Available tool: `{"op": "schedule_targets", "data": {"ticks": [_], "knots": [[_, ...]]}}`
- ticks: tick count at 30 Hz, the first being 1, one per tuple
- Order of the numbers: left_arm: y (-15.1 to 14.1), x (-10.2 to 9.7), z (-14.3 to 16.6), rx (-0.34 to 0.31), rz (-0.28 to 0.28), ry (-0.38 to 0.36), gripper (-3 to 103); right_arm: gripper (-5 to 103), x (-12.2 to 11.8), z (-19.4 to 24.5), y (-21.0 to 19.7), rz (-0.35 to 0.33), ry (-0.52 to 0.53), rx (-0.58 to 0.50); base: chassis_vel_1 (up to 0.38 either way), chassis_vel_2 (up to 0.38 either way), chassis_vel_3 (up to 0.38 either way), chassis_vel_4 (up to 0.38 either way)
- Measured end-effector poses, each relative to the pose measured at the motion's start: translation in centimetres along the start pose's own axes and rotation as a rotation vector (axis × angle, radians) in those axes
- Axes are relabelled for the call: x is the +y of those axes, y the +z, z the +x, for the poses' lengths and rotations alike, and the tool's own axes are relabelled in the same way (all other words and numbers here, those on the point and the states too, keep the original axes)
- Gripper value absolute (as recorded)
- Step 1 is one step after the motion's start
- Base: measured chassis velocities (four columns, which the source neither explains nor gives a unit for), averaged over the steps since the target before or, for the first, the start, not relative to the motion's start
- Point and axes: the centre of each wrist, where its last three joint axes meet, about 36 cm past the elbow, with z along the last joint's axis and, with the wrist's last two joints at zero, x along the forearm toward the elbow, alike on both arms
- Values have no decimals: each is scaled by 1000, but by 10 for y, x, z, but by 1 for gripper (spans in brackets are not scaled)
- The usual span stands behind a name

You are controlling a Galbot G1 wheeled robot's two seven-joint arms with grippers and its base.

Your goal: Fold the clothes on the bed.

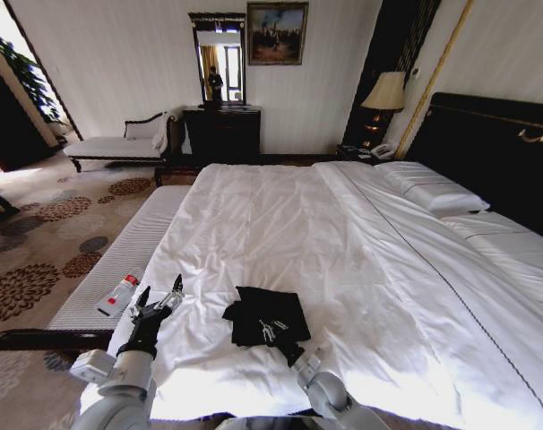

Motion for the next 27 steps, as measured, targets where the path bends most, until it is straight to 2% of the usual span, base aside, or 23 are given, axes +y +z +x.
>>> {"op": "schedule_targets", "data": {"ticks": [13,17,19,22,23,24,25,26,27], "knots": [[-1,0,-2,-5,-3,5,100,2,33,-3,12,-34,-50,24,0,0,0,0],[-1,0,-1,-4,-6,4,100,-2,31,-6,22,-22,-41,43,0,0,0,0],[-1,1,-1,-2,-9,2,100,7,28,-9,25,-18,-29,43,0,0,0,0],[-1,1,-1,-1,-12,-1,100,13,25,-11,24,-13,-23,33,0,0,0,0],[-1,2,0,-1,-13,-1,100,18,24,-12,22,-8,-25,22,0,0,0,0],[-1,2,0,-1,-13,-1,100,18,24,-12,20,-3,-38,5,0,0,0,0],[-1,1,-1,-1,-12,-1,100,23,23,-13,15,1,-78,-25,0,0,0,0],[-1,1,-1,0,-10,1,100,34,26,-10,4,-27,-173,-72,0,0,0,0],[-1,1,-1,0,-10,1,100,34,26,-10,4,-27,-173,-72,0,0,0,0]]}}
